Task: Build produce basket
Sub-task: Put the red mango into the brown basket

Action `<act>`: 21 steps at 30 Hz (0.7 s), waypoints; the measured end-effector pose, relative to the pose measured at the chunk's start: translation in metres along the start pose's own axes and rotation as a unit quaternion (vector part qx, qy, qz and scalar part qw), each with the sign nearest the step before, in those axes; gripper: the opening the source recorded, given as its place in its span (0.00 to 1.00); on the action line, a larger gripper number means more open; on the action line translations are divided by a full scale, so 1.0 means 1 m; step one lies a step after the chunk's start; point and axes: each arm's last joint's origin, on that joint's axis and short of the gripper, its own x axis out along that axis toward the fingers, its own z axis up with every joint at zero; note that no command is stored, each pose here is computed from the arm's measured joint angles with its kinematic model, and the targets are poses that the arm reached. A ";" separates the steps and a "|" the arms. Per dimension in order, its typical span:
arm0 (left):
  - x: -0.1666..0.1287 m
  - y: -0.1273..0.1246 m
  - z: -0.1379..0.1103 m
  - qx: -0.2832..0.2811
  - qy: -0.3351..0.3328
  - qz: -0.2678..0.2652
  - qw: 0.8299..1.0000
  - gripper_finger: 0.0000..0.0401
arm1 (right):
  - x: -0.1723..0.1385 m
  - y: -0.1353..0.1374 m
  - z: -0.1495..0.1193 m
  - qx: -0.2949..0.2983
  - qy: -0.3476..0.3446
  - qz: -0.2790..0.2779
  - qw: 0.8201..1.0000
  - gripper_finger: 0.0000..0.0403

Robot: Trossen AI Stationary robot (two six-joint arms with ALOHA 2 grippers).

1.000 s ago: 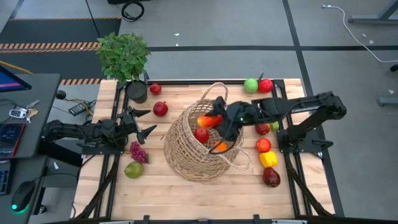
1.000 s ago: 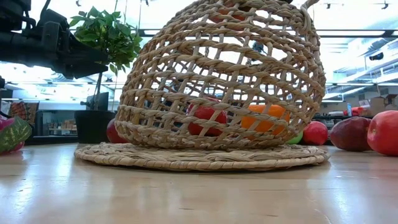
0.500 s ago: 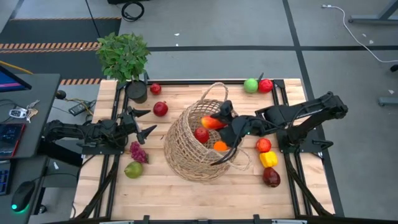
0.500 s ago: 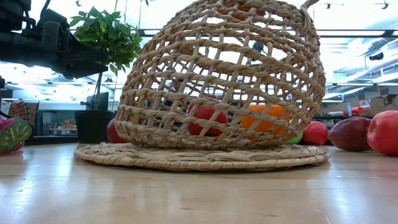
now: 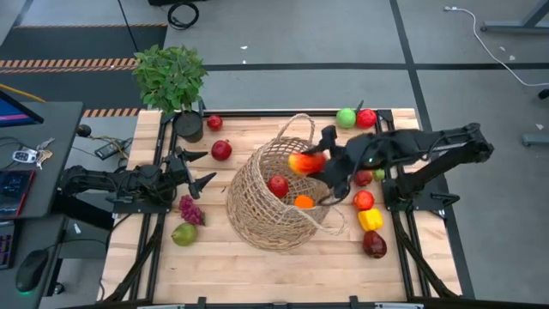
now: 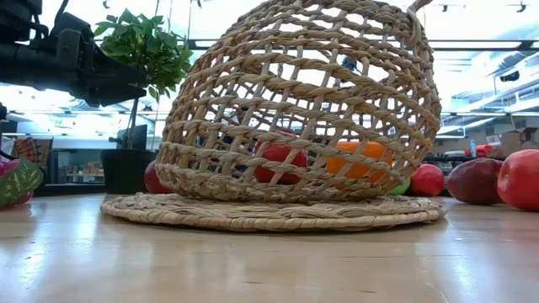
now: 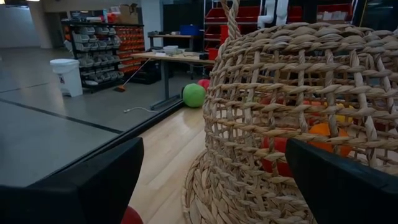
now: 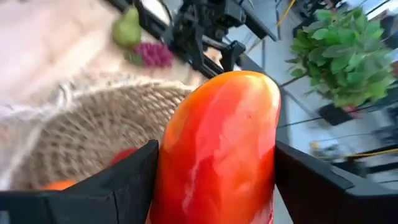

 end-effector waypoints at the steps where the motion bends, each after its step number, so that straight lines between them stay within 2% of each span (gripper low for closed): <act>1: 0.000 0.000 0.000 0.000 0.000 0.000 1.000 0.99 | -0.001 -0.003 -0.002 0.016 -0.007 0.010 1.000 0.73; 6: 0.000 0.000 0.000 0.000 0.000 0.000 1.000 0.99 | 0.005 -0.012 -0.010 0.086 -0.051 0.091 0.991 0.74; 9: 0.000 0.000 0.000 0.000 0.000 0.000 1.000 0.99 | 0.017 -0.011 -0.022 0.106 -0.072 0.130 0.983 0.74; 13: 0.000 0.000 0.000 0.000 0.000 0.000 1.000 0.99 | 0.028 -0.013 -0.039 0.148 -0.115 0.151 0.971 0.74; 17: 0.000 0.000 0.000 0.000 0.000 0.000 1.000 0.99 | 0.039 -0.014 -0.051 0.202 -0.199 0.170 0.944 0.74; 21: 0.000 0.000 0.000 0.000 0.000 0.000 1.000 0.99 | 0.046 -0.016 -0.062 0.257 -0.292 0.149 0.909 0.74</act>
